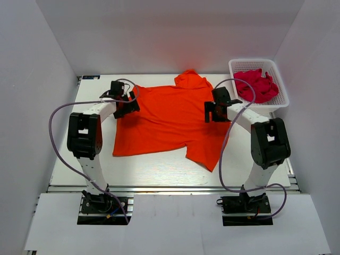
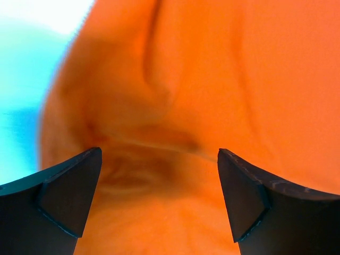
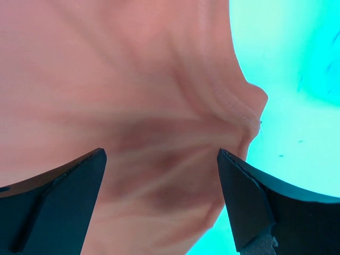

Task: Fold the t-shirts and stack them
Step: Flatten out the tshirt

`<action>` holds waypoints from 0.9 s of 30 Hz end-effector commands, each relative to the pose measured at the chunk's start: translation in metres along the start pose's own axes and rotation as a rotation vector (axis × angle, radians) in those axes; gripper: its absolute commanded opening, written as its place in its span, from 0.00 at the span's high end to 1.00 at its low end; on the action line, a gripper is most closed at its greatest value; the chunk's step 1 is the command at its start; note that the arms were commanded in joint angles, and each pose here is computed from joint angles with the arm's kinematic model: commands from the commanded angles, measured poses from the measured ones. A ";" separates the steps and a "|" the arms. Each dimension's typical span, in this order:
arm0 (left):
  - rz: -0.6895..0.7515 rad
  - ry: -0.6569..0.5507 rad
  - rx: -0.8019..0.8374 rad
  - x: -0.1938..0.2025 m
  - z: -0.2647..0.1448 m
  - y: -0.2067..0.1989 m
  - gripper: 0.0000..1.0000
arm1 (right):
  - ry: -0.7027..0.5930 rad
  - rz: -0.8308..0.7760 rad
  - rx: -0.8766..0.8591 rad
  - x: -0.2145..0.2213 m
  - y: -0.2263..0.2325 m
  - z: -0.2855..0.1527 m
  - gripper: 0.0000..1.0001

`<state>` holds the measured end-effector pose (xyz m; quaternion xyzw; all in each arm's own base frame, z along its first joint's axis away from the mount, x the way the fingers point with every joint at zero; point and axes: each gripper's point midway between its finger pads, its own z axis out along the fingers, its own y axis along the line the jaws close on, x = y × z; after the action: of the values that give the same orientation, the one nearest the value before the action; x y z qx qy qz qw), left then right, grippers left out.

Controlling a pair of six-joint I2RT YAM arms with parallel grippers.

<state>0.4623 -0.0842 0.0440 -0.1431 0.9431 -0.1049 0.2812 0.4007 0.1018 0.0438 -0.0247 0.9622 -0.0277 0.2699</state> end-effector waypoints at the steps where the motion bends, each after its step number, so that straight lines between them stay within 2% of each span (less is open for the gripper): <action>1: 0.016 -0.194 -0.058 -0.063 -0.044 0.002 0.00 | -0.161 -0.110 -0.099 -0.037 0.017 -0.040 0.09; 6: 0.015 -0.207 -0.158 -0.096 -0.022 0.016 0.00 | -0.231 -0.156 -0.206 -0.055 0.045 -0.058 0.09; 8: 0.005 -0.215 -0.172 -0.112 -0.015 0.025 0.02 | -0.256 -0.141 -0.202 -0.067 0.039 -0.064 0.09; 9: 0.006 -0.206 -0.164 -0.112 -0.007 0.024 0.07 | -0.255 -0.149 -0.207 -0.068 0.040 -0.063 0.09; 10: 0.023 -0.175 -0.166 -0.105 0.009 0.027 0.17 | -0.276 -0.147 -0.211 -0.075 0.040 -0.067 0.09; 12: 0.044 -0.188 -0.149 -0.116 0.015 0.021 0.20 | -0.287 -0.154 -0.235 -0.081 0.044 -0.070 0.09; 14: 0.045 -0.156 -0.162 -0.108 0.030 0.026 0.26 | -0.304 -0.152 -0.247 -0.089 0.046 -0.074 0.09; 16: 0.038 -0.143 -0.182 -0.106 0.036 0.034 0.27 | -0.312 -0.153 -0.245 -0.092 0.046 -0.075 0.09; 17: 0.038 -0.133 -0.212 -0.104 0.038 0.040 0.33 | -0.313 -0.153 -0.250 -0.092 0.047 -0.075 0.09; 21: 0.038 -0.121 -0.265 -0.097 0.046 0.052 0.33 | -0.314 -0.159 -0.272 -0.093 0.050 -0.075 0.09; 27: 0.097 -0.094 -0.226 -0.088 0.064 0.051 0.33 | -0.299 -0.161 -0.281 -0.087 0.053 -0.072 0.09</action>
<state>0.5565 -0.0158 0.0226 -0.1508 0.9373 0.0237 0.3134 0.4265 0.1582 0.1327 -0.1386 0.9109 0.0805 0.3802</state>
